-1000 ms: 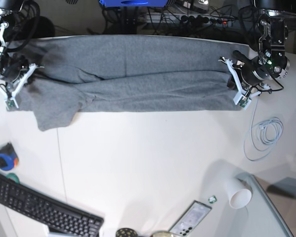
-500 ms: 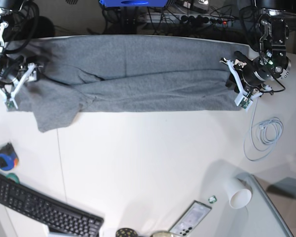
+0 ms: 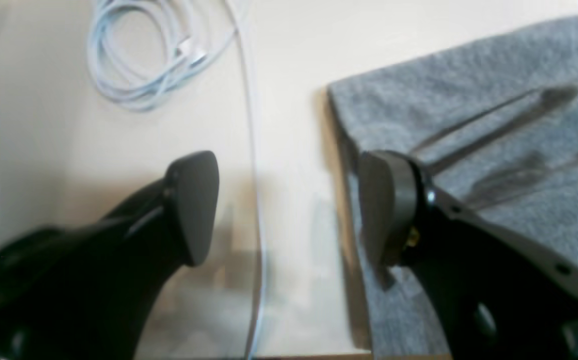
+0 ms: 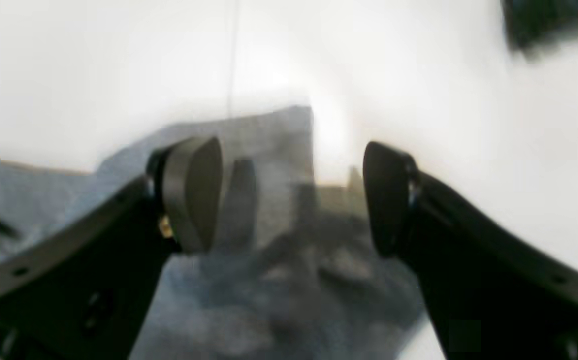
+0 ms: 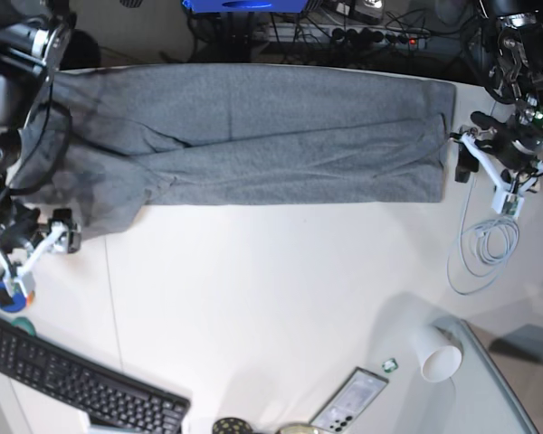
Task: Layout the t-shirt on the table in an organized manner, then fold the t-shirt properly
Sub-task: 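Lower the folded edge and release it with both grippers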
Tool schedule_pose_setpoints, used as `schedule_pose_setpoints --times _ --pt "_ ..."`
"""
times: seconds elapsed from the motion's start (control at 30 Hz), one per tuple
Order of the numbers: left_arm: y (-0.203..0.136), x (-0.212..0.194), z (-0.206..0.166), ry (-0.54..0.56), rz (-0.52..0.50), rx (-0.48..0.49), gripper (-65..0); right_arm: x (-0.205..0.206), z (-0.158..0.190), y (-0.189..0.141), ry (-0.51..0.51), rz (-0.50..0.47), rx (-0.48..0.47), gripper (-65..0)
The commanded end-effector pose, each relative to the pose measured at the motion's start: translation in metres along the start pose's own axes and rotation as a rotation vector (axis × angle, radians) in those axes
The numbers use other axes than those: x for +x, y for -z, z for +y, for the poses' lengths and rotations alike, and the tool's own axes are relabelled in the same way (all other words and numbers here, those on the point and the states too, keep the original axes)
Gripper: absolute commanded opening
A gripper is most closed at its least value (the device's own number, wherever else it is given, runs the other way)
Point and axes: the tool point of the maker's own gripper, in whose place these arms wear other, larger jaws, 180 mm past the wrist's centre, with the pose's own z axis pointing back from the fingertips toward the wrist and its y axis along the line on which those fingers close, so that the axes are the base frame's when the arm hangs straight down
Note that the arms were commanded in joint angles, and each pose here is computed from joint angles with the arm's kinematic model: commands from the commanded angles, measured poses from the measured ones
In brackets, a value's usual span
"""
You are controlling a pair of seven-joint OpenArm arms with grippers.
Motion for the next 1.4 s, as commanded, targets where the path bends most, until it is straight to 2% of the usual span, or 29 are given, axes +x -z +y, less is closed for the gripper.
schedule_pose_setpoints --times 0.0,0.1,0.23,0.3,0.4,0.5,0.57,0.6,0.67,0.7,0.8,0.83,0.9,1.03,1.37 --pt "-0.007 0.006 0.018 -0.019 -0.031 0.046 -23.0 0.023 -0.006 0.0 0.015 -0.055 0.003 -23.1" --pt "-0.02 -0.014 0.039 -0.069 -0.005 0.107 -23.2 0.026 -0.014 0.014 0.07 -0.055 0.028 -23.1" --pt "-0.027 -0.033 0.048 -0.098 0.027 0.133 -23.4 0.016 -0.023 0.027 0.136 -0.047 0.045 -23.1" --pt "-0.027 -0.036 0.049 -0.102 0.035 0.135 -25.8 0.01 -0.022 0.033 0.16 -0.039 0.056 -23.1" --pt "-0.026 -0.039 0.049 -0.106 0.039 0.133 -40.2 -0.002 -0.019 0.039 0.185 -0.018 0.07 -23.6" --pt "-0.025 -0.037 0.049 -0.11 0.034 0.133 -57.4 -0.009 -0.014 0.043 0.199 -0.002 0.083 -23.9" --pt "-0.025 -0.037 0.049 -0.11 0.034 0.133 -65.0 -0.011 -0.012 0.044 0.2 0.002 0.086 -24.0" --pt "-0.025 -0.035 0.049 -0.112 0.03 0.132 -65.0 -0.012 -0.012 0.044 0.2 0.004 0.086 -24.9" --pt "-0.024 -0.03 0.051 -0.115 0.018 0.136 -65.0 -0.012 -0.012 0.044 0.199 0.006 0.086 -31.5" --pt "-0.023 -0.03 0.052 -0.119 0.018 0.137 -65.0 -0.012 -0.012 0.044 0.199 0.006 0.086 -37.4" --pt "-0.02 -0.039 0.051 -0.133 0.038 0.13 -65.0 -0.01 -0.012 0.044 0.199 0.004 0.086 -60.5" --pt "-0.019 -0.041 0.051 -0.137 0.043 0.128 -65.0 -0.009 -0.013 0.043 0.197 0.003 0.084 -65.0" --pt "-0.018 -0.042 0.05 -0.138 0.047 0.124 -65.0 -0.008 -0.015 0.043 0.196 0.0 0.081 -63.5" --pt "-0.016 -0.047 0.049 -0.147 0.06 0.119 -65.0 -0.004 -0.018 0.033 0.157 0.004 0.062 -65.0" --pt "-0.015 -0.052 0.05 -0.152 0.071 0.118 -65.0 -0.021 0.015 -0.033 -0.083 0.016 -0.047 -65.0"
